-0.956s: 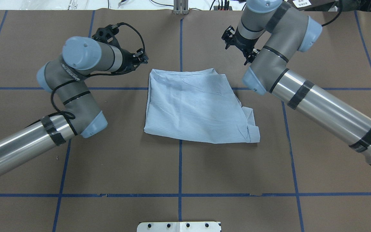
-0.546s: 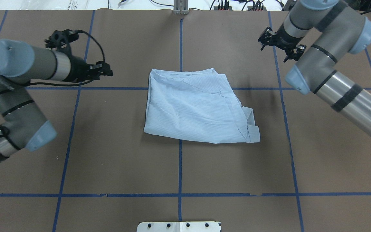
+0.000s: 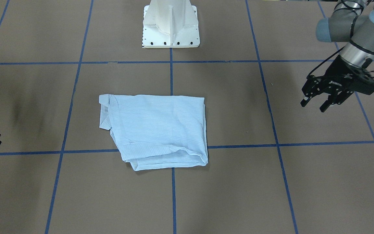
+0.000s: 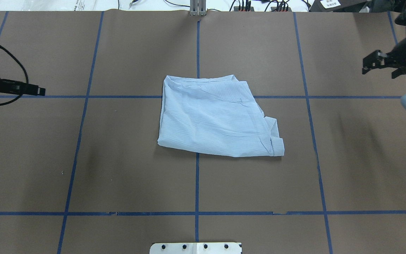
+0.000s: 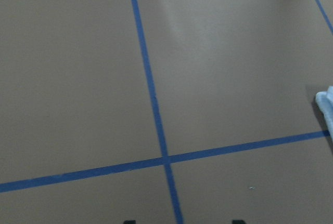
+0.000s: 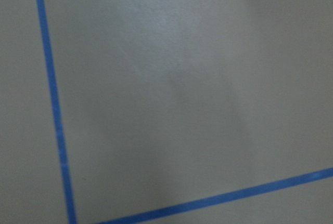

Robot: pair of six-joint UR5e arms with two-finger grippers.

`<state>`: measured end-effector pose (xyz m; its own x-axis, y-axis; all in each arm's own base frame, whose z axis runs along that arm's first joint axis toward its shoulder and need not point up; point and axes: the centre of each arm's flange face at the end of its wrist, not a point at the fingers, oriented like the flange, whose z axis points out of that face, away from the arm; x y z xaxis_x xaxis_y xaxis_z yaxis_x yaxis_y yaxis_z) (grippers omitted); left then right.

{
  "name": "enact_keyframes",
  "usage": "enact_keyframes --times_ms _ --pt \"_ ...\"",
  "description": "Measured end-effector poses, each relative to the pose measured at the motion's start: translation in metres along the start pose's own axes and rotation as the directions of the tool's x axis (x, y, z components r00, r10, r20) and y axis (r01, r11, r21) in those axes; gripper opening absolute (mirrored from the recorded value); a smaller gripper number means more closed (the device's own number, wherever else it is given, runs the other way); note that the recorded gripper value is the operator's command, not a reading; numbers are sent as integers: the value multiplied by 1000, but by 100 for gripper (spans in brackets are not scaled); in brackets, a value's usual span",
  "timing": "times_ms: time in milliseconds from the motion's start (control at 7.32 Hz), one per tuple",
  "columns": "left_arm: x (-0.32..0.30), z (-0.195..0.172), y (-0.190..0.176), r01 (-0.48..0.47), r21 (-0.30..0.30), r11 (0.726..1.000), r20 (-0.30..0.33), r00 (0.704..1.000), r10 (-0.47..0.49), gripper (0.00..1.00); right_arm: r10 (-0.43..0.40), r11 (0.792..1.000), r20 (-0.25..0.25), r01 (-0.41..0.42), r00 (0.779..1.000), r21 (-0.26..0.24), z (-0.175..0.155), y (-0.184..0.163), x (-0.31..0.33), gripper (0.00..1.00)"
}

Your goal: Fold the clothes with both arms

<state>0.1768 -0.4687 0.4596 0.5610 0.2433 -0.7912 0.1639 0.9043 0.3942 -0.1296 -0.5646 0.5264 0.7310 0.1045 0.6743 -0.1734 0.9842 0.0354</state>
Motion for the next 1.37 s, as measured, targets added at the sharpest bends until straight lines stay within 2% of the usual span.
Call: enact_keyframes --times_ms 137,410,683,956,1093,1366 --pt "-39 -31 21 -52 -13 999 24 998 52 100 -84 996 -9 84 996 -15 -7 15 48 100" --pt "-114 -87 52 -163 -35 986 98 981 166 100 -214 975 -23 213 977 -63 -24 30 118 100" --pt "-166 -117 56 -193 -109 975 183 960 211 100 -280 955 -31 275 960 -110 -34 40 160 100" --pt "-198 -134 62 -155 -153 976 224 956 187 100 -313 943 -28 307 949 -129 -38 53 186 100" --pt "-207 -137 65 -124 -165 979 225 961 160 100 -320 940 -21 314 947 -131 -40 56 192 100" --pt "-218 -154 72 -38 -167 985 187 980 69 100 -321 939 -12 317 947 -134 -44 60 192 100"
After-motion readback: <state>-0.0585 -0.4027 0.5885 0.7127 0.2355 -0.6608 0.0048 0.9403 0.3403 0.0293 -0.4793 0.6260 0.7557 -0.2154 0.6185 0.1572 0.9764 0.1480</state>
